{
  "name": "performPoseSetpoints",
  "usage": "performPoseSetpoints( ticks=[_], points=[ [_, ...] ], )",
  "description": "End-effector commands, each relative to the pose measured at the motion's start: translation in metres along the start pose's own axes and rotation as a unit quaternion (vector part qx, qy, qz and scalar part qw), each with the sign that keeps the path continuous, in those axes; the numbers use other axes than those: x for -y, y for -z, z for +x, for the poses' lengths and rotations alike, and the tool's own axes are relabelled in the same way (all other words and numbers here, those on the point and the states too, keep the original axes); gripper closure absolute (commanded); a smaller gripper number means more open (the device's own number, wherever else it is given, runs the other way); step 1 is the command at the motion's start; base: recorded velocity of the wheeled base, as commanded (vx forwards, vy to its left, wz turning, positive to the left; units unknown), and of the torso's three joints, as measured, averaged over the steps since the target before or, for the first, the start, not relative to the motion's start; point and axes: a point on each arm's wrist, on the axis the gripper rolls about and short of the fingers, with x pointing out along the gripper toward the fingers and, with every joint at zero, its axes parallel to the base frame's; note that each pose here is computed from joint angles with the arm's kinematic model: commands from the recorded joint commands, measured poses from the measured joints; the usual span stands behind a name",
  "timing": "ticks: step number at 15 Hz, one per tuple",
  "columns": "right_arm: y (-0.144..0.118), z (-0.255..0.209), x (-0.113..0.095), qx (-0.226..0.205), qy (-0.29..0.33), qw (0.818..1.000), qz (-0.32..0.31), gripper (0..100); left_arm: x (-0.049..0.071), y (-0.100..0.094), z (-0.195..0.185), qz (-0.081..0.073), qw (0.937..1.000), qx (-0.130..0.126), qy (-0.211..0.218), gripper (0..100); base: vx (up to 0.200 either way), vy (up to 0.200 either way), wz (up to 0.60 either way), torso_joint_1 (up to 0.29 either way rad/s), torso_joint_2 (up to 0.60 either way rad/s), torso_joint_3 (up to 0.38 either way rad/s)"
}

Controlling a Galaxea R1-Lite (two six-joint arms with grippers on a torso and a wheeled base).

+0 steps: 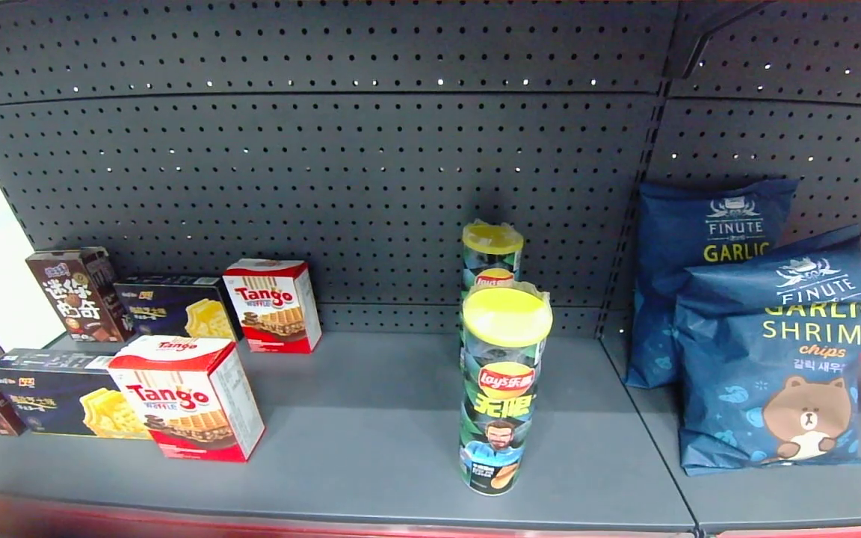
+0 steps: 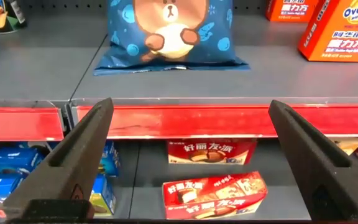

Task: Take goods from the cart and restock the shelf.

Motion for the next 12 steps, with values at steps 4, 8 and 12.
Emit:
performPoseSetpoints(
  ticks=[4,8,12],
  points=[
    [0.0,0.0,0.0,-0.002,0.0,1.0,0.0,0,-0.005,0.004,-0.003,-0.031,0.9906,0.079,0.107,0,0.0,0.0,0.0,0.0,0.0,0.0],
    [0.0,0.0,0.0,-0.002,0.0,1.0,0.0,0,0.001,0.0,0.004,-0.019,0.9864,0.047,0.157,0,0.0,0.0,0.0,0.0,0.0,0.0],
    [0.0,0.0,0.0,-0.002,0.0,1.0,0.0,0,0.008,-0.002,0.002,-0.019,0.9806,0.044,0.19,0,0.0,0.0,0.0,0.0,0.0,0.0]
  ],
)
